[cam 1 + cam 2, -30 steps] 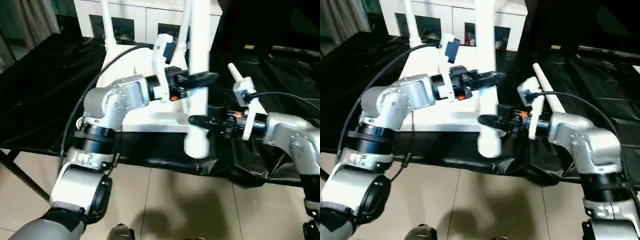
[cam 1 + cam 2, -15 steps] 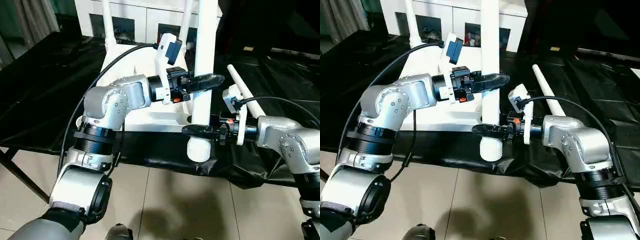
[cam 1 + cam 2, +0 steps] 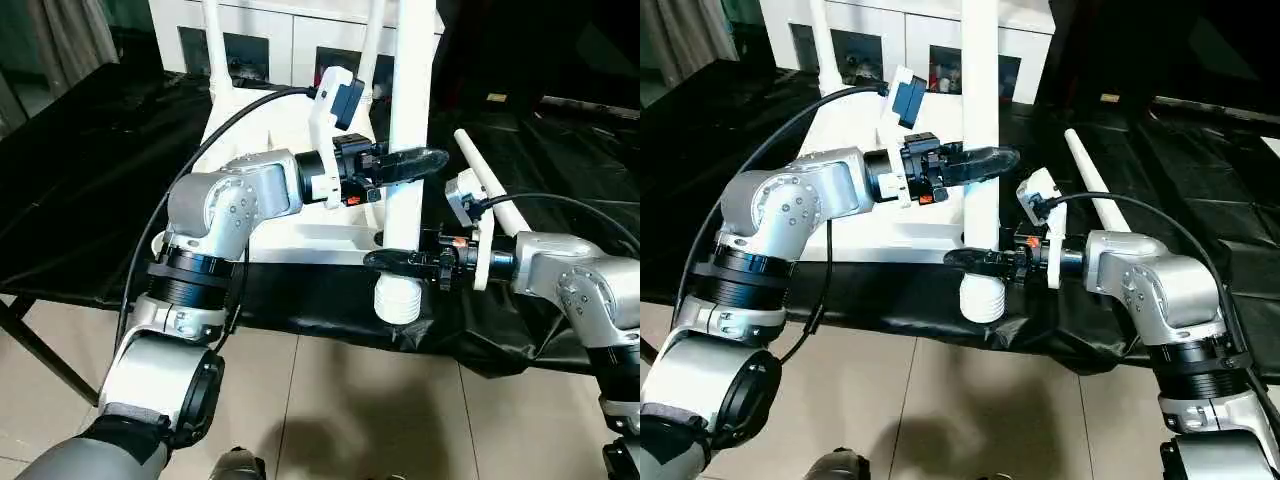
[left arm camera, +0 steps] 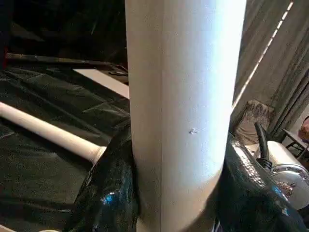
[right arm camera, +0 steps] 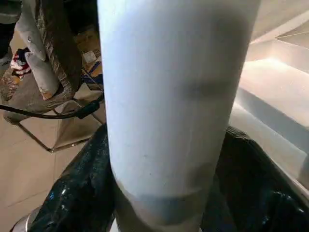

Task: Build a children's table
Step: Pick table leg

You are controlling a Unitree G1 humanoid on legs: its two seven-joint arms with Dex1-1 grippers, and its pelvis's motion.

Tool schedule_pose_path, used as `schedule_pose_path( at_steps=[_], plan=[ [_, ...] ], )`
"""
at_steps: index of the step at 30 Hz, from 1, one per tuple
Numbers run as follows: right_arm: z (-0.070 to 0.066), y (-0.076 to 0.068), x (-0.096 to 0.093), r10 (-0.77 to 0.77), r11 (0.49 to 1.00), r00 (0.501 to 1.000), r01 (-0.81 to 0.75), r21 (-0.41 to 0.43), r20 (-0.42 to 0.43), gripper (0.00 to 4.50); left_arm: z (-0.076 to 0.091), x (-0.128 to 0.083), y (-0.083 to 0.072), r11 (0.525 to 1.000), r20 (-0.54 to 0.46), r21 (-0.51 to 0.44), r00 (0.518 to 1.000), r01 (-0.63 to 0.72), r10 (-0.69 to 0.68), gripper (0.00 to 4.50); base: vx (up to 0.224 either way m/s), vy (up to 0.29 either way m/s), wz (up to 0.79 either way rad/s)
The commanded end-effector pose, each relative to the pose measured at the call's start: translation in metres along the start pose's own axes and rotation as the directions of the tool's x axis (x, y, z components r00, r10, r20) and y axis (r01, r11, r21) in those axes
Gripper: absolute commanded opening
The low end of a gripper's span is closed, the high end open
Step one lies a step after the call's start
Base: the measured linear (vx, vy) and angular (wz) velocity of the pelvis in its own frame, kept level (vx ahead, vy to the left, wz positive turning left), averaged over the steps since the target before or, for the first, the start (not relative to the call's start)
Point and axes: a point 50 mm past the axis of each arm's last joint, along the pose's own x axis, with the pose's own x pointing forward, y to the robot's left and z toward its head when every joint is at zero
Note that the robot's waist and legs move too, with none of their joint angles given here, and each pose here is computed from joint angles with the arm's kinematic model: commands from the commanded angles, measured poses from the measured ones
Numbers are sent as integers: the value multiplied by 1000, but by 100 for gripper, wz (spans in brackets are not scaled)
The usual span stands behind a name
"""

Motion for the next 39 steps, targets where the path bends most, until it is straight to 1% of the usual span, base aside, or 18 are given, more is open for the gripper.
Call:
schedule_pose_path(
  at_steps=[1, 5, 6, 7, 9, 10, 11, 13, 15, 17, 26, 30, 33, 39],
  plan=[
    [4, -2, -4, -22, 1000, 1000, 22, -19, -8, 295, 3, 2, -6, 999, -3, 16, 999, 32, -32, 181, 0, 0, 0],
    [3, -3, -3, -13, 1000, 1000, 12, -20, -19, 295, 3, 2, -6, 999, -7, 16, 999, 34, -34, 181, 0, 0, 0],
    [-1, -4, -3, -12, 1000, 999, 11, -17, -30, 295, 0, 2, -5, 998, -40, 35, 998, 47, -45, 181, 0, 0, 0],
    [-1, -4, -3, -12, 1000, 999, 11, -17, -30, 295, 0, 2, -5, 998, -40, 35, 998, 47, -45, 181, 0, 0, 0],
    [-5, -4, -2, -13, 1000, 999, 12, -11, -39, 295, -3, 2, -4, 996, -81, 56, 995, 63, -58, 181, 0, 0, 0],
    [-6, -3, -2, -13, 1000, 1000, 13, -4, -29, 277, -5, 2, -4, 996, -87, 60, 994, 66, -61, 181, 0, 0, 0],
    [-6, -3, -3, -12, 1000, 1000, 12, -2, -25, 266, -5, 2, -4, 996, -87, 60, 994, 66, -61, 181, 0, 0, 0],
    [-7, -2, -2, -9, 1000, 1000, 9, 7, -9, 259, -6, 2, -4, 996, -84, 57, 995, 64, -59, 181, 0, 0, 0],
    [-8, -2, -2, -14, 1000, 1000, 14, 7, -12, 259, -7, 1, -4, 996, -84, 57, 995, 64, -59, 181, 0, 0, 0],
    [-13, -4, 0, -28, 1000, 999, 28, 10, -23, 259, -8, 0, -3, 996, -86, 59, 995, 63, -57, 181, 0, 0, 0],
    [-18, 0, -2, 10, 999, 999, -9, 36, -35, 259, -10, -3, 0, 996, -99, 65, 994, 62, -56, 181, 0, 0, 0],
    [-20, 0, -4, 23, 999, 999, -22, 27, -43, 259, -11, -4, 0, 995, -106, 68, 993, 66, -59, 180, 0, 0, 0],
    [-21, 4, -3, 53, 999, 997, -53, 7, -55, 259, -10, -3, 0, 995, -108, 71, 992, 69, -61, 180, 0, 0, 0],
    [-23, 3, 0, 53, 999, 997, -52, 15, -53, 259, -11, -2, -2, 994, -106, 63, 991, 85, -78, 180, 0, 0, 0]
  ],
)
